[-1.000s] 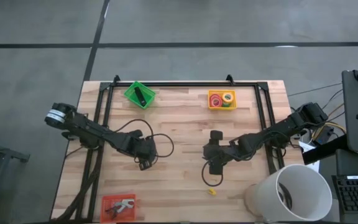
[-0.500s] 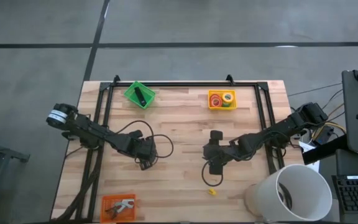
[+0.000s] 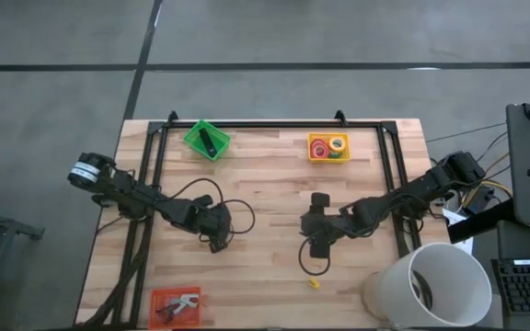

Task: Pick and place Stapler, Stapler remover, tape
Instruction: Put the green stapler into the green bin

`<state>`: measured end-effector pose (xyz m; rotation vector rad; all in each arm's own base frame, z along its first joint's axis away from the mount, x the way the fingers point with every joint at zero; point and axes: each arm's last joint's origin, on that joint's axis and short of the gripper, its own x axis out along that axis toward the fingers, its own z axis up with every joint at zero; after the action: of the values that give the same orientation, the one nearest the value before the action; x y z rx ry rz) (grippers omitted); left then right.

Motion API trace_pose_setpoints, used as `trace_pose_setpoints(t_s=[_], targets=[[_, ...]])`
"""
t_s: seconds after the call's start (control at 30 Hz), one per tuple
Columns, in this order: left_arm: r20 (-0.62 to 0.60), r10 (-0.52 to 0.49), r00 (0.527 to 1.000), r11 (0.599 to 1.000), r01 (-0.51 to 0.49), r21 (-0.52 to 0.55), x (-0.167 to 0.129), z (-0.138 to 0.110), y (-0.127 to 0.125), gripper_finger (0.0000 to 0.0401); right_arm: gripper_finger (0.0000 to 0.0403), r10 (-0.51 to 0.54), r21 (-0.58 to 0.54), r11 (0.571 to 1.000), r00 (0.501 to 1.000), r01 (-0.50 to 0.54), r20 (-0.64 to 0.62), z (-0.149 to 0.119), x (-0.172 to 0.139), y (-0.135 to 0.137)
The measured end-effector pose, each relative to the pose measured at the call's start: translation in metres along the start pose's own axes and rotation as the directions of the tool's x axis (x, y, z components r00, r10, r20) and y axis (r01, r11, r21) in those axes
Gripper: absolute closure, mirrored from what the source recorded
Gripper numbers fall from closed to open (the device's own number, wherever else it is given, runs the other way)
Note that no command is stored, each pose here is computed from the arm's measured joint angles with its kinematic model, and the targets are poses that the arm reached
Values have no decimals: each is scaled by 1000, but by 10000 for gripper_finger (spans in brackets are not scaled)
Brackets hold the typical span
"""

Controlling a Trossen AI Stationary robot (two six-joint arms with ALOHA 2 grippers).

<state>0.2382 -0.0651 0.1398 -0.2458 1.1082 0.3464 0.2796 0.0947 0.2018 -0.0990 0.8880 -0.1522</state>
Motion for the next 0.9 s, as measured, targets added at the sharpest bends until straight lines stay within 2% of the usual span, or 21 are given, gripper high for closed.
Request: trace_pose_setpoints(t_s=[0.2, 0.57, 0.9], targets=[[7, -7, 1000, 1000, 7, -3, 0, 1, -1, 218, 184, 0, -1, 1000, 1000, 0, 0, 0, 0, 0], [21, -15, 1000, 1000, 15, -9, 0, 2, -2, 291, 184, -1, 0, 1000, 1000, 1, 2, 0, 0, 0], [67, 45, 997, 999, -45, -3, 0, 4, 0, 321, 184, -1, 0, 1000, 1000, 1, 3, 0, 0, 0]])
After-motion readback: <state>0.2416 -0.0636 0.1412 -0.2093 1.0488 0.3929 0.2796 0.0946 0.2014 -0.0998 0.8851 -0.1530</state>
